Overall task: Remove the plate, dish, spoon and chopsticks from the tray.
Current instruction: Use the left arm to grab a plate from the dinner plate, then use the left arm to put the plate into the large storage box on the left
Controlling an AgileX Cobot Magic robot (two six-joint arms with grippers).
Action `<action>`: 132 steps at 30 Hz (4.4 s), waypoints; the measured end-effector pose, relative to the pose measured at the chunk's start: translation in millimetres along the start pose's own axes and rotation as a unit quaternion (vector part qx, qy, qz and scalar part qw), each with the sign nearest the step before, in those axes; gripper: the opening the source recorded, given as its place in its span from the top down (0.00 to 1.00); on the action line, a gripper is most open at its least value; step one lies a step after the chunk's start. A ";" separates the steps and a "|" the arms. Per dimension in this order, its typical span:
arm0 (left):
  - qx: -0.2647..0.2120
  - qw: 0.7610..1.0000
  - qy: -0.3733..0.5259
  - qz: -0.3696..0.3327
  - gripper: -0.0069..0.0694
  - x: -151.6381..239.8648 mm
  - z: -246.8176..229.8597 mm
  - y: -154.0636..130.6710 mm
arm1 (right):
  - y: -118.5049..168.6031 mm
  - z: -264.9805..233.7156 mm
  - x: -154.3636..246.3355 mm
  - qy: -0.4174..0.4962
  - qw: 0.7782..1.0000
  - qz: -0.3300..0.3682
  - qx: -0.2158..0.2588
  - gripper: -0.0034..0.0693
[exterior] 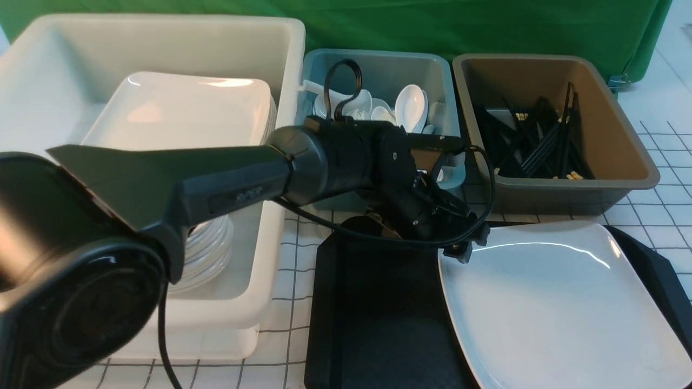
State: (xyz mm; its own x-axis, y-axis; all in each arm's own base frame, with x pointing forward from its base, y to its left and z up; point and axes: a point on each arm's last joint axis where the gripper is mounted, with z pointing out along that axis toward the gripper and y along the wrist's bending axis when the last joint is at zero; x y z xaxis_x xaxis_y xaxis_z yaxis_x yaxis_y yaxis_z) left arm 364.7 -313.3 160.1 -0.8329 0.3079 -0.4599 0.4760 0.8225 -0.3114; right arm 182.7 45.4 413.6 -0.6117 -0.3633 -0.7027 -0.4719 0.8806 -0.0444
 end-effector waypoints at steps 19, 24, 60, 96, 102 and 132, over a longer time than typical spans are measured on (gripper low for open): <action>0.017 0.999 0.000 -0.043 0.75 1.0 9.8 -0.6 | 0.0 0.2 0.0 -0.001 1.000 0.000 0.000 0.95; 0.024 0.999 0.019 -0.016 0.79 -1.1 -13.7 -8.6 | 0.0 0.2 0.0 -0.001 1.000 0.000 0.000 0.95; -0.020 0.976 -0.207 0.066 0.89 -23.6 -307.4 3.3 | 22.0 -4.0 -15.8 -0.089 0.988 -0.003 -0.122 0.95; -0.083 0.782 -0.419 -0.455 0.88 57.0 -289.6 302.2 | 132.6 85.1 -148.9 -0.066 0.963 -0.121 -0.231 0.95; -0.132 0.779 -0.417 -0.450 0.88 56.1 -278.4 308.2 | 133.6 82.5 -148.9 -0.062 0.962 -0.124 -0.235 0.95; -0.201 0.860 -0.270 -0.384 0.28 77.6 -252.5 315.8 | 137.1 78.8 -151.9 -0.076 0.959 -0.113 -0.248 0.95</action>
State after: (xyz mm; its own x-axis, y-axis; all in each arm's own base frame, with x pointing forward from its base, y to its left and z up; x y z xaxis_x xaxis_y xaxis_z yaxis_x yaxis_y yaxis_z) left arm 379.1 91.1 236.0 -0.5533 -0.5782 -0.5996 -0.3828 0.8158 -0.4335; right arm 260.9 245.3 458.3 -0.3762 -0.4471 -0.8115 -0.8488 0.5175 0.1084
